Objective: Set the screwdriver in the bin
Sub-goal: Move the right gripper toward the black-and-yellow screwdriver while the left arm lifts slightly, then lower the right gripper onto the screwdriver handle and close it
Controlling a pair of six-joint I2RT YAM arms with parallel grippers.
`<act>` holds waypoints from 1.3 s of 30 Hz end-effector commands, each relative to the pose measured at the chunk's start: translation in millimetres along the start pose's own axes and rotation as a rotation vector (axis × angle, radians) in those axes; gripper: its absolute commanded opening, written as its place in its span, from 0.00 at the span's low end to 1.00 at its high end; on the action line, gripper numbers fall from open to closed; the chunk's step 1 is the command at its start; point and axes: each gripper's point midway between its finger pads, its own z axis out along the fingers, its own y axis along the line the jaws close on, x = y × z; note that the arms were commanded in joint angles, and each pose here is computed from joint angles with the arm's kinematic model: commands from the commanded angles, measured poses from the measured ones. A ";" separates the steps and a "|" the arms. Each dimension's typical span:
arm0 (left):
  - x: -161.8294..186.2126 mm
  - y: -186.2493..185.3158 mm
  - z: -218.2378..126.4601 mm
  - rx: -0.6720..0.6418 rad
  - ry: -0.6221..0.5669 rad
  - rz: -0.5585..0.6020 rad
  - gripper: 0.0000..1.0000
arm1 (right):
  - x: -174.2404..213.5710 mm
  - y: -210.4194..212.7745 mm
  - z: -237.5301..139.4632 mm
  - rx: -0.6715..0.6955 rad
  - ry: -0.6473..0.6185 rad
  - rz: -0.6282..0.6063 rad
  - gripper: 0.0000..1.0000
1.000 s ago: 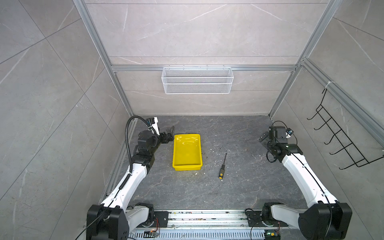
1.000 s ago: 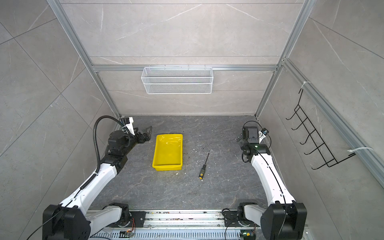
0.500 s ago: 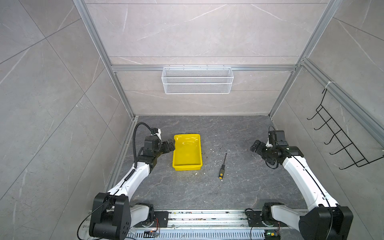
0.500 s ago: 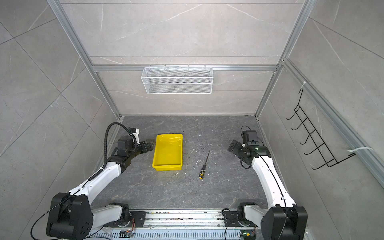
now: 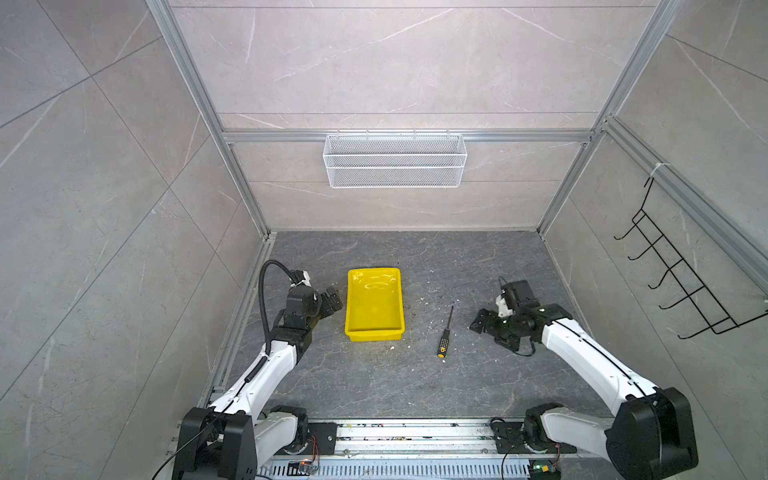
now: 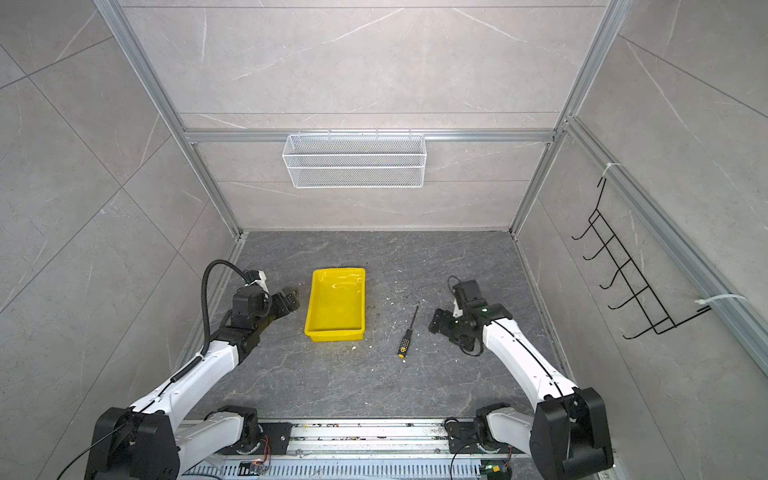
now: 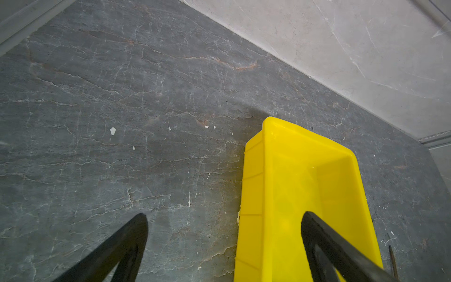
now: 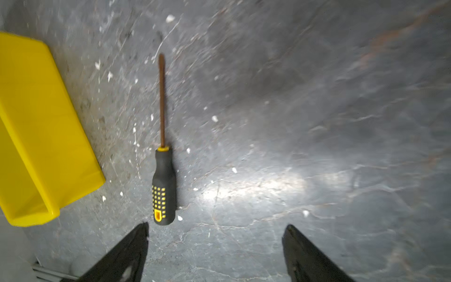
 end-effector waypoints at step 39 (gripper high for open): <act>-0.7 24.1 6.3 -0.099 -0.050 -0.201 1.00 | 46.2 27.2 88.8 0.335 -0.046 -0.073 0.44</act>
